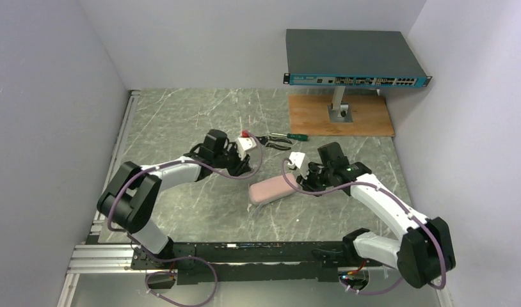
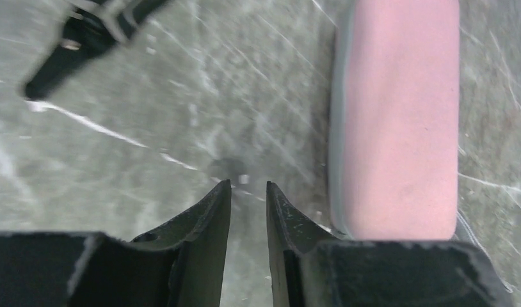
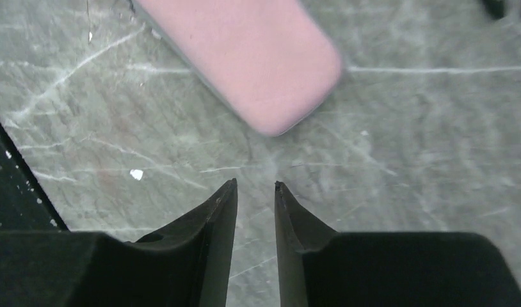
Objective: Open the umbrella
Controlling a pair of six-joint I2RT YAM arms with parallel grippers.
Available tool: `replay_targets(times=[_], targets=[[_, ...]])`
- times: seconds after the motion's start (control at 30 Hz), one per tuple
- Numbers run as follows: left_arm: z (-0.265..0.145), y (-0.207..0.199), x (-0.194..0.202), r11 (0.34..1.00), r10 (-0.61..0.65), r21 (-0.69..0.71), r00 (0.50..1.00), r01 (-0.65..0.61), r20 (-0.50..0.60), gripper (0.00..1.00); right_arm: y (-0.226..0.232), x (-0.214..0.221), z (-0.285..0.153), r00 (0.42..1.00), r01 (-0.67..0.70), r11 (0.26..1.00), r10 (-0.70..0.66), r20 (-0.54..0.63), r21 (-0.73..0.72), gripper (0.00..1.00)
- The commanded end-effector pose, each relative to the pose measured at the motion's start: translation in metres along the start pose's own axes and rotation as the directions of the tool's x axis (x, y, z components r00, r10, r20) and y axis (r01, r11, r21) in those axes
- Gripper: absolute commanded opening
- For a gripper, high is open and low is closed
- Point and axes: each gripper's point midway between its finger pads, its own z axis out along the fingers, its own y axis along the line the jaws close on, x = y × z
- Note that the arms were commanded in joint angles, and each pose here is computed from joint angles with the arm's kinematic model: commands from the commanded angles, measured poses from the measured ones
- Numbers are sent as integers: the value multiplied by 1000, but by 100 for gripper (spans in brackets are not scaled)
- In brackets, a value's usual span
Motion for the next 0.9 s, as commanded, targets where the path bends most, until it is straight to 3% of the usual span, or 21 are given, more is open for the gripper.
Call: replay_targets(times=[0.0,0.1,0.27,0.53,0.67,0.73,0.87], targets=[[14,-32,24,995,-18,95,996,26,-84,31,9,6,21,998,-47,997,45,-36,-61,29],[15,-46,39,985,-86,136,989,102,-118,28,8,14,39,996,-58,995,52,-73,-82,29],[5,-82,48,951,-127,271,986,152,-105,25,-1,9,60,995,-94,993,92,-37,-73,29],[-11,-114,35,911,-153,385,988,148,-17,32,-28,-35,66,985,-154,987,157,74,-48,36],[-26,-111,25,929,-152,351,986,118,71,47,-33,-44,59,968,-217,975,221,117,-45,54],[-35,-107,21,949,-109,308,987,68,118,54,-34,-47,53,954,-257,964,264,145,-63,59],[-37,-99,32,969,-62,243,995,41,80,58,-16,-47,44,920,-358,923,375,112,-142,79]])
